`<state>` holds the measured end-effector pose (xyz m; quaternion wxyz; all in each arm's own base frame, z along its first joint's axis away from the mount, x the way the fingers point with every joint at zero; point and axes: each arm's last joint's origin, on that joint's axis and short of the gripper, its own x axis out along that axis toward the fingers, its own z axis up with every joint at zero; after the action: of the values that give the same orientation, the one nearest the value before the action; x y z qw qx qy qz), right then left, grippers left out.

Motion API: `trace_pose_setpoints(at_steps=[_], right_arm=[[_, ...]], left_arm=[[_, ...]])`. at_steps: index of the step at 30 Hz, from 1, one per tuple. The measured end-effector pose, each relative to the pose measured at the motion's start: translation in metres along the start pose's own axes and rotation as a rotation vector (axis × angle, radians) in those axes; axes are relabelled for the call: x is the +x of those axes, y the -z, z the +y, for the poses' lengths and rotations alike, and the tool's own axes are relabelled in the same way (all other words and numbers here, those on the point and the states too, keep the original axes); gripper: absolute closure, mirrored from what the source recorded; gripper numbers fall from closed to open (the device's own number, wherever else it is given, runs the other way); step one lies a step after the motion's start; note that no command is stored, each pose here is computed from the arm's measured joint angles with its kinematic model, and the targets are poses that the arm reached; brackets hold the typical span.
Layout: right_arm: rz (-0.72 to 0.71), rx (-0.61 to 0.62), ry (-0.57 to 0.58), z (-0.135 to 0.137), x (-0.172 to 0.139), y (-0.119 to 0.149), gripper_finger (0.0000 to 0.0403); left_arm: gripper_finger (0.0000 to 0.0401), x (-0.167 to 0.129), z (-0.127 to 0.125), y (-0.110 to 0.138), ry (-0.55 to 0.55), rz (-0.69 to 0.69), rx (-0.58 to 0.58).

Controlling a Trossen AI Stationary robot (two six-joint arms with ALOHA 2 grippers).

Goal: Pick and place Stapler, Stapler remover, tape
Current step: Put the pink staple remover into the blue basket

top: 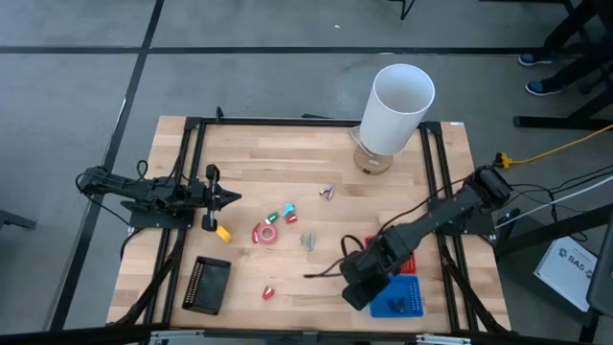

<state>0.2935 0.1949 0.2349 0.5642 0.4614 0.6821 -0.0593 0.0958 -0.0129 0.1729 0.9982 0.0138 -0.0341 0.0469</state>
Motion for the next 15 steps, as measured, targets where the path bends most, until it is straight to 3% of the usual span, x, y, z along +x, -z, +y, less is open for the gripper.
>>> trace_pose_setpoints(at_steps=[8,15], right_arm=[[-0.184,-0.213,-0.058,0.007,-0.032,-0.039,0.0283],[-0.427,-0.449,0.117,-0.007,-0.041,-0.086,0.0284]], left_arm=[[0.0397,0.0,0.0,0.0,0.0,0.0,0.0],[0.0397,0.0,0.0,0.0,0.0,0.0,0.0]])
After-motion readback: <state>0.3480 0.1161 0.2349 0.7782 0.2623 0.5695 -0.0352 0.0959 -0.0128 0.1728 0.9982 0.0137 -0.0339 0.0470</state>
